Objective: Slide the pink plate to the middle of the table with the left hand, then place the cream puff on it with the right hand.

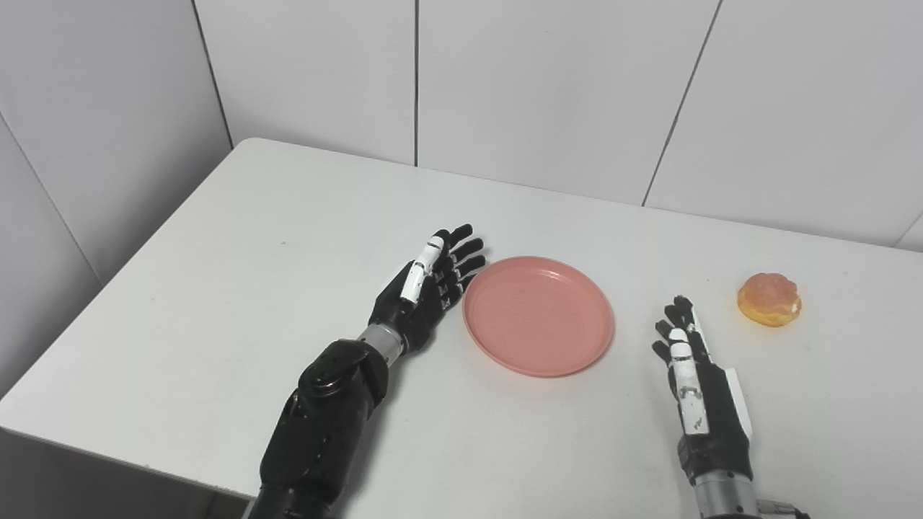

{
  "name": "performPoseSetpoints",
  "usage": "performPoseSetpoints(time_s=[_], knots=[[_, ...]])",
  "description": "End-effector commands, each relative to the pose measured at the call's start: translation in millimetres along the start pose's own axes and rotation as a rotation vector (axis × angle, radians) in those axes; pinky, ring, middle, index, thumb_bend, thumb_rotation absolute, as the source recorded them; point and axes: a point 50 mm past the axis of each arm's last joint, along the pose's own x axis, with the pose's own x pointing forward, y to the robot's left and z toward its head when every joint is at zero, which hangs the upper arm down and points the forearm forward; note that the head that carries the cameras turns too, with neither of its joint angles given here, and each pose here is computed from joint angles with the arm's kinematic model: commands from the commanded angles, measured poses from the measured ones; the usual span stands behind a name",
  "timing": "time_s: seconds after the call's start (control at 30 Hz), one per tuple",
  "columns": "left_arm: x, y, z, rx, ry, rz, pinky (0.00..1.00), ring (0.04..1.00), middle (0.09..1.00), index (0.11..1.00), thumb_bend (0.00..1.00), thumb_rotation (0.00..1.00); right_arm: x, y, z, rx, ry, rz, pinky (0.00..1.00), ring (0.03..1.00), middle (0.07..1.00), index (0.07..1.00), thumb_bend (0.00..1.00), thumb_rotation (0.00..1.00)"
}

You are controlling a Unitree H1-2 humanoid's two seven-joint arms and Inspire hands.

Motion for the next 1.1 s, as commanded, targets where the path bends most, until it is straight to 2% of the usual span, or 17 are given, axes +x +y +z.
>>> performPoseSetpoints(time_s=[0.0, 0.2, 0.33, 0.7, 0.83, 0.97, 1.07], knots=[[-7, -8, -13, -0.021, 0.07, -0.018, 0.93, 0.932, 0.937, 0.927, 0.39, 1.0, 9, 4, 19, 0.0, -0.085, -0.01, 0.93, 0.94, 0.96, 0.972, 0.27, 1.0], [-15, -13, -9, -0.015, 0.051, -0.036, 0.94, 0.946, 0.947, 0.93, 0.4, 1.0, 11, 10, 24, 0.003, -0.066, -0.028, 0.94, 0.943, 0.959, 0.968, 0.29, 1.0], [-19, -12, -7, -0.012, 0.044, -0.035, 0.95, 0.953, 0.956, 0.947, 0.4, 1.0, 12, 13, 26, 0.008, -0.064, -0.04, 0.93, 0.939, 0.954, 0.962, 0.26, 1.0], [-24, -8, -12, -0.001, 0.037, -0.024, 0.93, 0.944, 0.949, 0.94, 0.4, 1.0, 15, 10, 27, -0.005, -0.069, -0.054, 0.94, 0.942, 0.953, 0.96, 0.29, 1.0], [-25, -8, -13, 0.007, 0.027, -0.014, 0.93, 0.937, 0.941, 0.931, 0.39, 1.0, 18, 6, 30, -0.014, -0.083, -0.069, 0.95, 0.942, 0.953, 0.96, 0.3, 1.0], [-26, -6, -15, 0.02, 0.016, -0.001, 0.93, 0.939, 0.944, 0.933, 0.39, 1.0, 20, 2, 39, -0.048, -0.122, -0.088, 0.94, 0.938, 0.952, 0.96, 0.26, 1.0], [-27, -4, -15, 0.036, 0.004, 0.014, 0.93, 0.938, 0.946, 0.933, 0.39, 1.0, 22, 0, 43, -0.054, -0.155, -0.09, 0.95, 0.946, 0.958, 0.967, 0.29, 1.0]])
